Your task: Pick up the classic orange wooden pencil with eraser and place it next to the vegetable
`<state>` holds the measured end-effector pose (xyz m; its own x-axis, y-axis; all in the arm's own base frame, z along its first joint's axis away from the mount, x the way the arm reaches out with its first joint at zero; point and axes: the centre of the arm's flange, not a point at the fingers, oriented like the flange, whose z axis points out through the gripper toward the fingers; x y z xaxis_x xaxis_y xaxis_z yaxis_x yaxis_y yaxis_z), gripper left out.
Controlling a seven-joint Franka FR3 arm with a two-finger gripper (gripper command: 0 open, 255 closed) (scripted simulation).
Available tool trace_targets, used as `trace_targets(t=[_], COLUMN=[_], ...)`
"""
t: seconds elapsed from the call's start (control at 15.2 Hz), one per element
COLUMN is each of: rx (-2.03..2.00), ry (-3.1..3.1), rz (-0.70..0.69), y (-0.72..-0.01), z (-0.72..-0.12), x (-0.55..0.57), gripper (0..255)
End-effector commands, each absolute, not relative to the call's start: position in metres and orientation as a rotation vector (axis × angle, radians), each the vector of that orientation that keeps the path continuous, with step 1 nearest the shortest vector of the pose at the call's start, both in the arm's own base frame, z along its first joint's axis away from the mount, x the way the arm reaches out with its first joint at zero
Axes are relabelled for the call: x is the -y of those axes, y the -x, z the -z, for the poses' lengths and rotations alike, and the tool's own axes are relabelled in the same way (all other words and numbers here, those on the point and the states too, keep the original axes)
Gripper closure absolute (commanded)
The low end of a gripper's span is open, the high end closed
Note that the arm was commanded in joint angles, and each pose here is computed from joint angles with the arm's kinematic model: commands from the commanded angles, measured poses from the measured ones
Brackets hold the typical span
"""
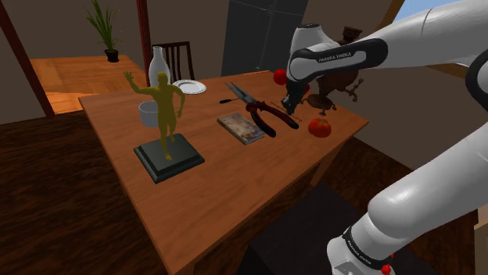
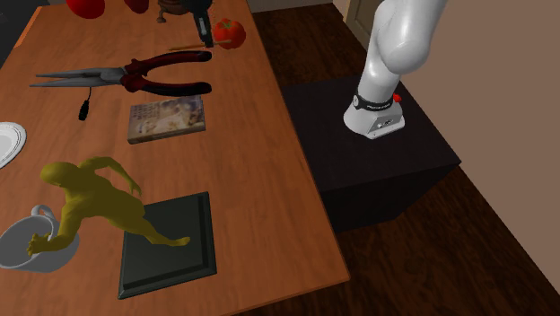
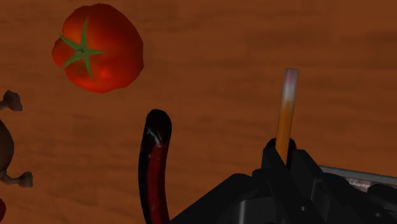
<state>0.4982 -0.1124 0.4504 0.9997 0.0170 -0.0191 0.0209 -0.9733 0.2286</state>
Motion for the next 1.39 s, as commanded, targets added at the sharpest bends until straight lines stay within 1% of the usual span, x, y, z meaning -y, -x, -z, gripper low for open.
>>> trace_targets(t=[0.0,1.19,1.32], rx=[-0.029,-0.029,-0.029], ry=[-2.91,-2.91,-2.91], rz=[0.025,0.025,0.025], y=[-0.501,-0.557,-0.557], z=[-0.45,-0.45,-0.439], x=[0.14,0.378,0.378], gripper=[255,255,255])
